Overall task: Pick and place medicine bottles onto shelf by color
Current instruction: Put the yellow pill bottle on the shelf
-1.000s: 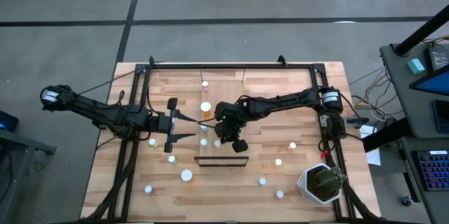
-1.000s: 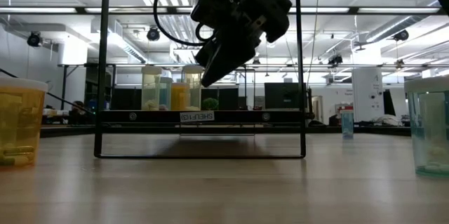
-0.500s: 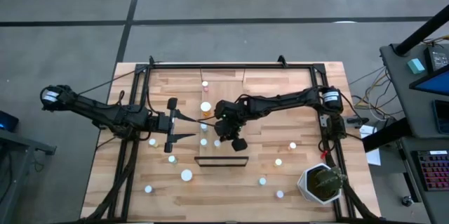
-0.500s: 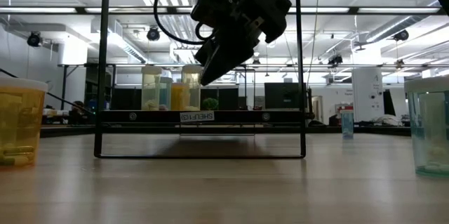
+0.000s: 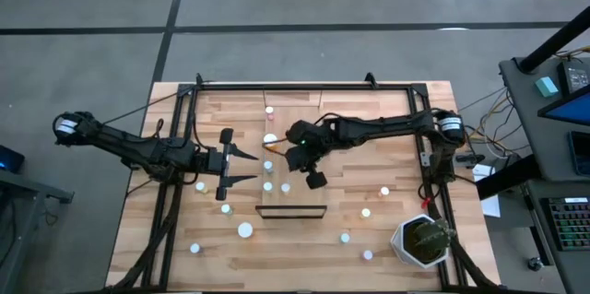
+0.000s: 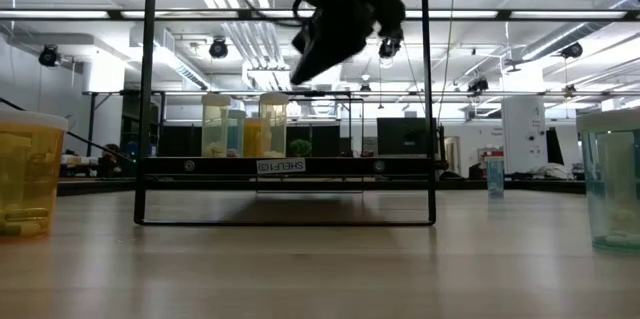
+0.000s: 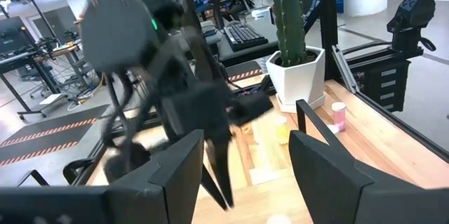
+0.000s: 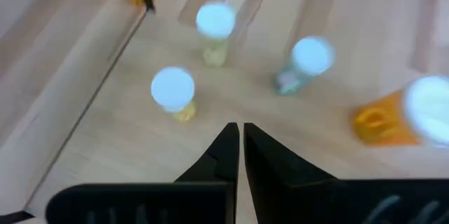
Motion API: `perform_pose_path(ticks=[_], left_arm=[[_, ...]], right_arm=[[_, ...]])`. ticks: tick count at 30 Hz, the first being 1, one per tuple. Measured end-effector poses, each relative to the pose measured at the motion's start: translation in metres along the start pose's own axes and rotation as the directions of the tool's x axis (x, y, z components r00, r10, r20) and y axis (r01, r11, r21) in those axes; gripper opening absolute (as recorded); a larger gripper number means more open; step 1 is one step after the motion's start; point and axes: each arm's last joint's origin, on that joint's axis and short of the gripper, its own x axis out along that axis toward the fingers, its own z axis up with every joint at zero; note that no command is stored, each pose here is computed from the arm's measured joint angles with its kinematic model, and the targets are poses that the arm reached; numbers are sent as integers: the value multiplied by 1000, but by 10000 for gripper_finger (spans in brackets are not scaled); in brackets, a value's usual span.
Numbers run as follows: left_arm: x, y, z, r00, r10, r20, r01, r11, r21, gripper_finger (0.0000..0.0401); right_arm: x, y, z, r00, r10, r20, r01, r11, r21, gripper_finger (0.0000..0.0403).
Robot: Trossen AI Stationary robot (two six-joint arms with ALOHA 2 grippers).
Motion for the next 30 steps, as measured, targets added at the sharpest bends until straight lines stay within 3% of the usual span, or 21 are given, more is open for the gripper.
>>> perform_pose_path(ticks=[6,16,20,30], left_arm=[[0,0,0,1000,1,3,-1,1000,19,194],[0,0,0,1000,0,1,0,1000,22,194],[0,0,0,1000,0,0,0,1000,22,194],[0,0,0,1000,0,0,0,1000,22,194]], right_arm=[[-11,2,9,998,-12,63,8,998,68,32],[-2,10,4,998,47,52,-50,997,62,171],[7,10,-5,995,55,79,-60,997,54,210],[27,14,-26,979,77,190,-80,997,6,221]])
